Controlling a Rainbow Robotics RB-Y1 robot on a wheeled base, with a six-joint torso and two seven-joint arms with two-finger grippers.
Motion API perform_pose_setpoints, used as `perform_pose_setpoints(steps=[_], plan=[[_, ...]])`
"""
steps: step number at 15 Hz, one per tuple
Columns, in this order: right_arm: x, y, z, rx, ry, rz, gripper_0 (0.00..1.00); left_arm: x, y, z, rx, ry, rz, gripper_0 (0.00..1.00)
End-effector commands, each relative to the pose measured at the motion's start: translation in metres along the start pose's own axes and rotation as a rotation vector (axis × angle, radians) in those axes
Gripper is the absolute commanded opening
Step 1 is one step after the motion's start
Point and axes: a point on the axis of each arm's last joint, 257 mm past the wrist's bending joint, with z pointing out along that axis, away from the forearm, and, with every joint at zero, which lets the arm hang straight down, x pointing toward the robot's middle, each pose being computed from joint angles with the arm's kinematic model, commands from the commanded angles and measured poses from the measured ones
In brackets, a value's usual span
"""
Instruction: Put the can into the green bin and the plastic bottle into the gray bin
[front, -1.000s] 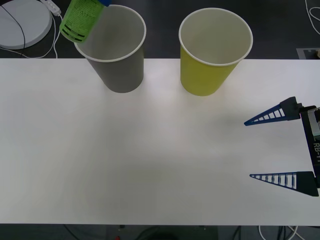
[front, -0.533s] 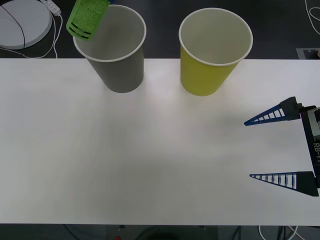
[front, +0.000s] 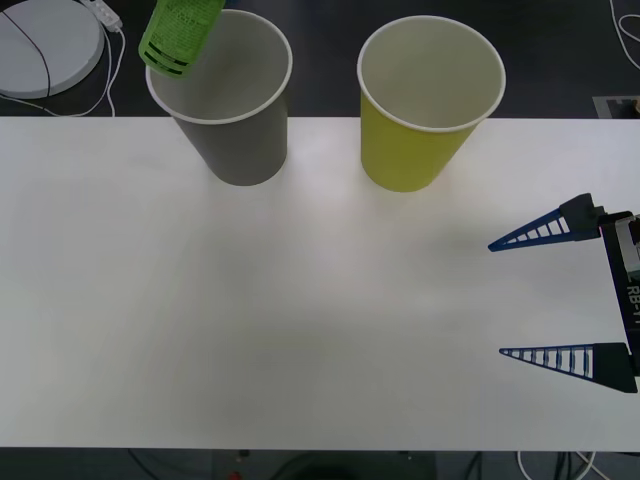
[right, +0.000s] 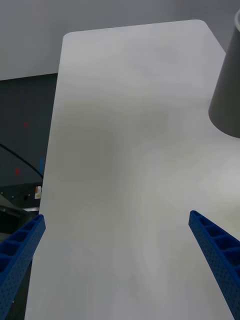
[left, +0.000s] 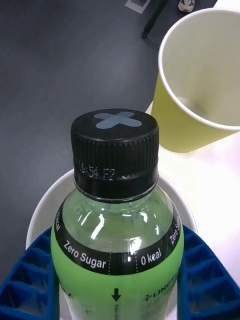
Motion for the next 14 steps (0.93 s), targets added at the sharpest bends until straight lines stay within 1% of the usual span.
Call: perform_pose_setpoints(steps=[1,8,11,14], plan=[[0.000,0.000,0.000,0.000,0.000,0.000,1.00,0.000,0.001,0.000,-0.002,-0.001,-0.001,1.00],[0.000,0.000,0.000,0.000,0.000,0.000,1.00,0.002,0.001,0.000,-0.001,0.001,-0.002,1.00],[0.000,0.000,0.000,0.000,0.000,0.000,1.00,0.004,0.000,-0.001,0.008,-0.002,-0.008,1.00],[0.000,0.000,0.000,0.000,0.000,0.000,1.00,0.014,-0.001,-0.006,0.010,0.003,0.005,1.00]])
